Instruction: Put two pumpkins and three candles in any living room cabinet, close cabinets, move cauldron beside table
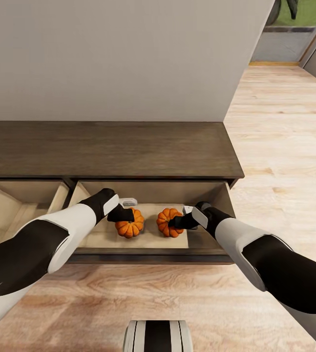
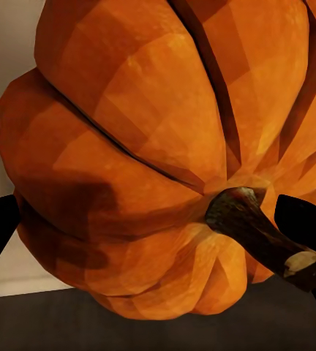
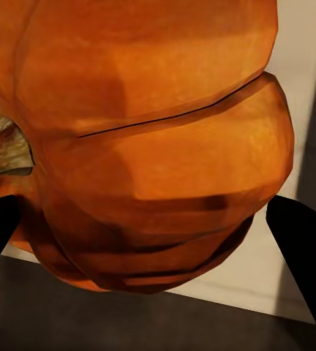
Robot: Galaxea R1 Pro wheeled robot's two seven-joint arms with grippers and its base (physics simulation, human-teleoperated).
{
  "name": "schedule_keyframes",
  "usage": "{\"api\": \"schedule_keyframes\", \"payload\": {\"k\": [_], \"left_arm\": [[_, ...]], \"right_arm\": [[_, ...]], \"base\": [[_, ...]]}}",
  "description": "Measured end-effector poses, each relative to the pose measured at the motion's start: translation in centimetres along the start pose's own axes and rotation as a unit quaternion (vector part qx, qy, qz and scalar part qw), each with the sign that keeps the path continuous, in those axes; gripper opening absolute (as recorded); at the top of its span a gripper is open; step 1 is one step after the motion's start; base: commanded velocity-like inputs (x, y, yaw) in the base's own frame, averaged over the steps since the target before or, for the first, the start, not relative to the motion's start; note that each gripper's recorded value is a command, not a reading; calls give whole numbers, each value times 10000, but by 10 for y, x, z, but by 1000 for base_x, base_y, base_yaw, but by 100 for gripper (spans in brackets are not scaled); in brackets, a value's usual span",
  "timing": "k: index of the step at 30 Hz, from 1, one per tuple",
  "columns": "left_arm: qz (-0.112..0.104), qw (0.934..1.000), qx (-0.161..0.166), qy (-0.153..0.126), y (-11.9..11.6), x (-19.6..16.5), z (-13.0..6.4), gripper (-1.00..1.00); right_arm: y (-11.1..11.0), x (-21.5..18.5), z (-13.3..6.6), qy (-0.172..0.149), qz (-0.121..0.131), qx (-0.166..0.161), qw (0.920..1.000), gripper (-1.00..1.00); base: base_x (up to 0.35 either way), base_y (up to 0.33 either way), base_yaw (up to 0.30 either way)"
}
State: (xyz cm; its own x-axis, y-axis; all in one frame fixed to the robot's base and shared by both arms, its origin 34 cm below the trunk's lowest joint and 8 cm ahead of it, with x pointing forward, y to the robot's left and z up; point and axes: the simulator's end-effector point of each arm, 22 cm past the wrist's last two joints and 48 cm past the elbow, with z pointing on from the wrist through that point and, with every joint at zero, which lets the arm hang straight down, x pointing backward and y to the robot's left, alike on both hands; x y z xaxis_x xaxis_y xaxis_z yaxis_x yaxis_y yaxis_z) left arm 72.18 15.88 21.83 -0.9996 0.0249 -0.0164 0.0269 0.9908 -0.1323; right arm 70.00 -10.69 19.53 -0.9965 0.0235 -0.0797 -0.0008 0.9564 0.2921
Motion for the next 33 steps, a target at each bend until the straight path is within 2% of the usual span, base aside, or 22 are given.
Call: {"api": "schedule_keyframes", "payload": {"k": [2, 3, 18, 19, 33], "left_arm": [[2, 10000, 0, 0, 0, 0, 0, -100], [4, 10000, -1, 0, 0, 0, 0, -100], [1, 10000, 12, -8, -1, 0, 0, -100], [-1, 10000, 14, -8, -1, 0, 0, 100], [-2, 10000, 2, -5, 0, 0, 0, 100]], "right_arm": [[0, 0, 0, 0, 0, 0, 10000, -100], [0, 0, 0, 0, 1, 0, 10000, 100], [0, 0, 0, -1, 8, -7, 10000, 100], [0, 0, 0, -1, 8, -6, 10000, 100], [0, 0, 0, -1, 8, -9, 10000, 100]], "base": [[0, 0, 0], [0, 0, 0], [0, 0, 0], [0, 0, 0], [0, 0, 0]]}}
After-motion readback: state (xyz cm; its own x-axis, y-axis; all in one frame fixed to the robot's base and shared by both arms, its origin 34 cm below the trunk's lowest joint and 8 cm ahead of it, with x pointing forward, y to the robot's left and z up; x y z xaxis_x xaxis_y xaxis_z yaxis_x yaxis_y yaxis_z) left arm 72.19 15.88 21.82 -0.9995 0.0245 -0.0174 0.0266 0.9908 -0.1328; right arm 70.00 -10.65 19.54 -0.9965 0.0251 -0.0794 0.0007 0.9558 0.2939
